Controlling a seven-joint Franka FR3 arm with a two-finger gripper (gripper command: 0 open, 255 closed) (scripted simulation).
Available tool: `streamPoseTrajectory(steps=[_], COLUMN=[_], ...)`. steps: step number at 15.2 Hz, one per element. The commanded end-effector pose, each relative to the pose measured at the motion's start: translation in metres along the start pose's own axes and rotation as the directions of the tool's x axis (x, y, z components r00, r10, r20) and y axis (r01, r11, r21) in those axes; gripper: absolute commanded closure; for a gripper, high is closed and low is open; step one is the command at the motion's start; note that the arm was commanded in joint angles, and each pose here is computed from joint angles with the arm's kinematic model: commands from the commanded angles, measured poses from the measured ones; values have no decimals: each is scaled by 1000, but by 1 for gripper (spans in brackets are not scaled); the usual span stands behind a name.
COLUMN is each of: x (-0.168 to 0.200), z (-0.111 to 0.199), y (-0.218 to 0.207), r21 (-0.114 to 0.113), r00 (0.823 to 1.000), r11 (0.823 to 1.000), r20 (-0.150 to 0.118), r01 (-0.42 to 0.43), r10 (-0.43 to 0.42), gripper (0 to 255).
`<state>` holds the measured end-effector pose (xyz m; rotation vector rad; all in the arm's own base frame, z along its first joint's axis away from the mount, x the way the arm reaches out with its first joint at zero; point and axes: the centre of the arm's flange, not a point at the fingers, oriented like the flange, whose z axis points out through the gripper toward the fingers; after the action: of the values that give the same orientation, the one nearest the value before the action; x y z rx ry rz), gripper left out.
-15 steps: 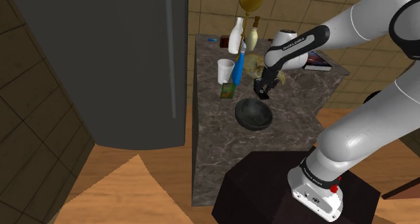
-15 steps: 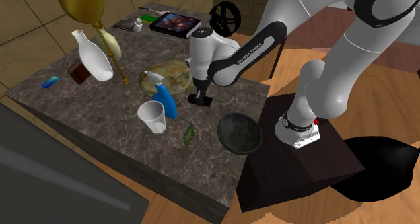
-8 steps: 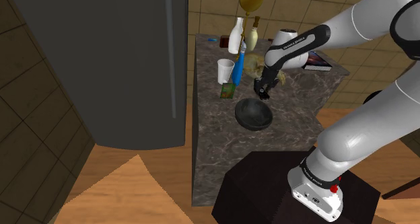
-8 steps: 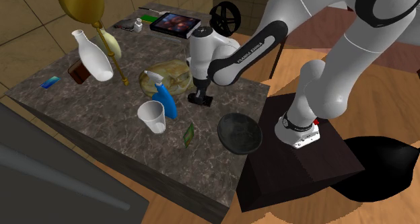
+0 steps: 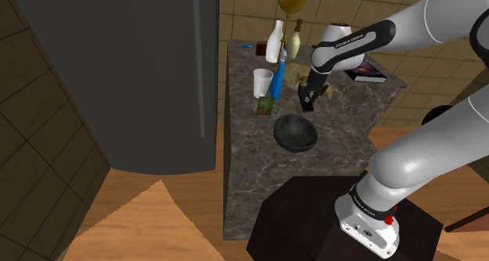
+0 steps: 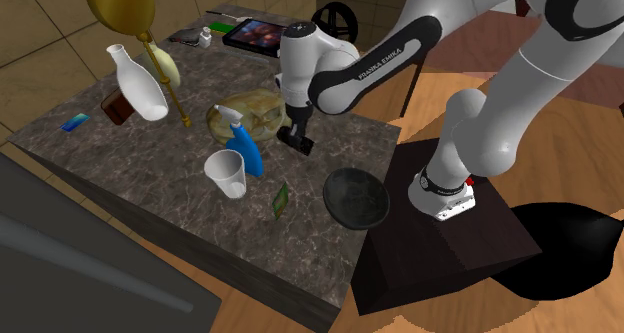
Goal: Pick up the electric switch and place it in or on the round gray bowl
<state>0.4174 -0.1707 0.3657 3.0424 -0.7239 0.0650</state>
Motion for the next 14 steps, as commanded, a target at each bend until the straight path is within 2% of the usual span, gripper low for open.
streamPoseTrajectory(steps=[1,14], x=[0,3], z=[-11,-80], y=[1,1], r21=[0,0], r00=[1000,1000], r11=[1000,1000], r20=[0,0], r01=[0,0], r10=[0,0], gripper=[255,255])
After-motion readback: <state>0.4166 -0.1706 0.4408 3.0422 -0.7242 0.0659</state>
